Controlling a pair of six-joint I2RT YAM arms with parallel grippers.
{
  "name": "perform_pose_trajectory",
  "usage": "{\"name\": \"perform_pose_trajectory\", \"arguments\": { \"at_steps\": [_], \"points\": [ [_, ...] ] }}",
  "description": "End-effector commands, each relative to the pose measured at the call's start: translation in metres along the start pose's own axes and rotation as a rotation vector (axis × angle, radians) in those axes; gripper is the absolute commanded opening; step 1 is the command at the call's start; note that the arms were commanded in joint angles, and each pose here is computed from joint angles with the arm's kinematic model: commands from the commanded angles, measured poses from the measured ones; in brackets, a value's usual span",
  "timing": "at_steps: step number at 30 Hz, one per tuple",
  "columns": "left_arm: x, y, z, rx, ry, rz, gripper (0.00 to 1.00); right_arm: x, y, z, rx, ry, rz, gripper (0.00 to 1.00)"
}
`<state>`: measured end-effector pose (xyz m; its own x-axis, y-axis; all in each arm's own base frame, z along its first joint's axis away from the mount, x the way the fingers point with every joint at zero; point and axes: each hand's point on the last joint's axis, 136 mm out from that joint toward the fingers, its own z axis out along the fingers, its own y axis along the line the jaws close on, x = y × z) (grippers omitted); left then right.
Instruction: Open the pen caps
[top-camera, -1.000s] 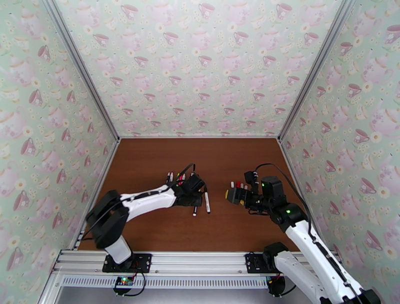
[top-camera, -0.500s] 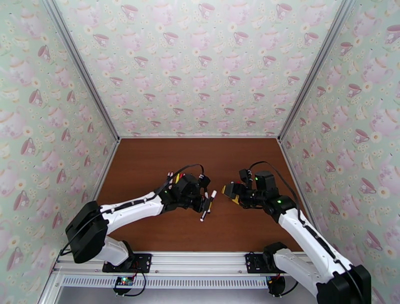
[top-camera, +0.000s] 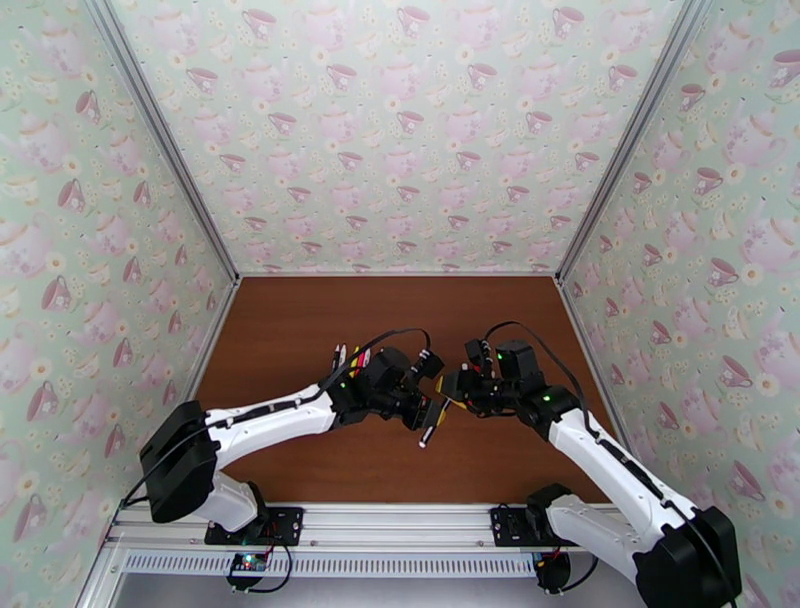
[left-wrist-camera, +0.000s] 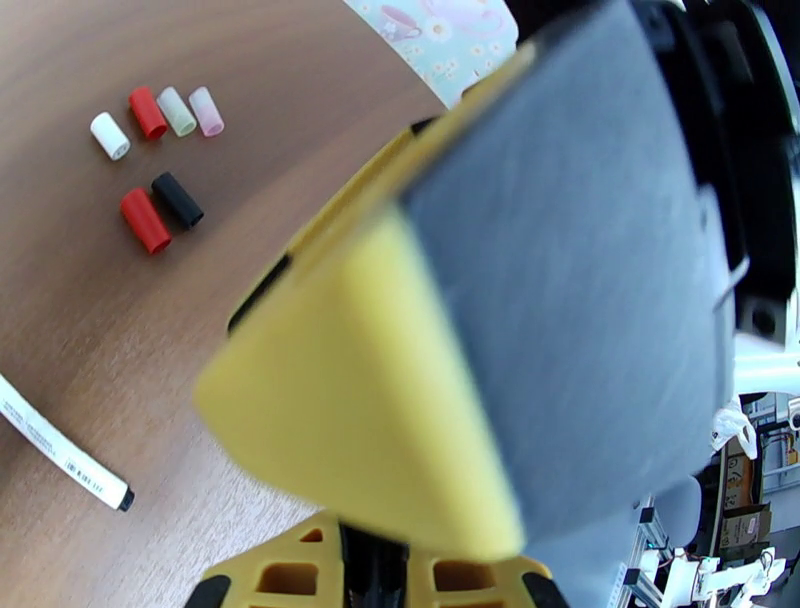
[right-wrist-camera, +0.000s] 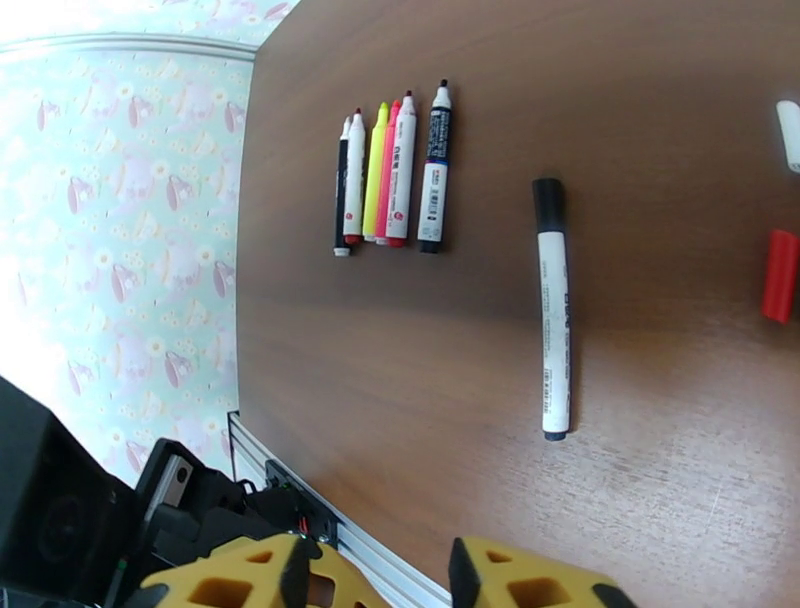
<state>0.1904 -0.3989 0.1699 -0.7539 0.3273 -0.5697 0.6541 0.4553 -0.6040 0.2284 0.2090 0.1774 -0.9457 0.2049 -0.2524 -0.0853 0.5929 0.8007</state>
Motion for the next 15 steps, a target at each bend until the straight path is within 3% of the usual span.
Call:
{"name": "perform_pose_trajectory", "arguments": {
  "at_steps": [1, 9, 15],
  "points": [
    [-0.0099, -0.0112, 0.0044, 0.034, -0.016, 0.017, 0.10, -0.0079, 0.0101, -0.0018, -0.009, -0.027, -0.023, 0.35],
    [-0.0043, -0.0094, 0.0075, 0.030, 0.002, 0.014, 0.10, -0.0084, 0.0062, -0.0028, 0.014, -0.036, -0.030, 0.27],
    [-0.0021, -0.0139, 0.0068, 0.043, 0.009, 0.023, 0.10, -0.0108, 0.0029, -0.0021, 0.031, -0.046, -0.028, 0.29]
  ]
}}
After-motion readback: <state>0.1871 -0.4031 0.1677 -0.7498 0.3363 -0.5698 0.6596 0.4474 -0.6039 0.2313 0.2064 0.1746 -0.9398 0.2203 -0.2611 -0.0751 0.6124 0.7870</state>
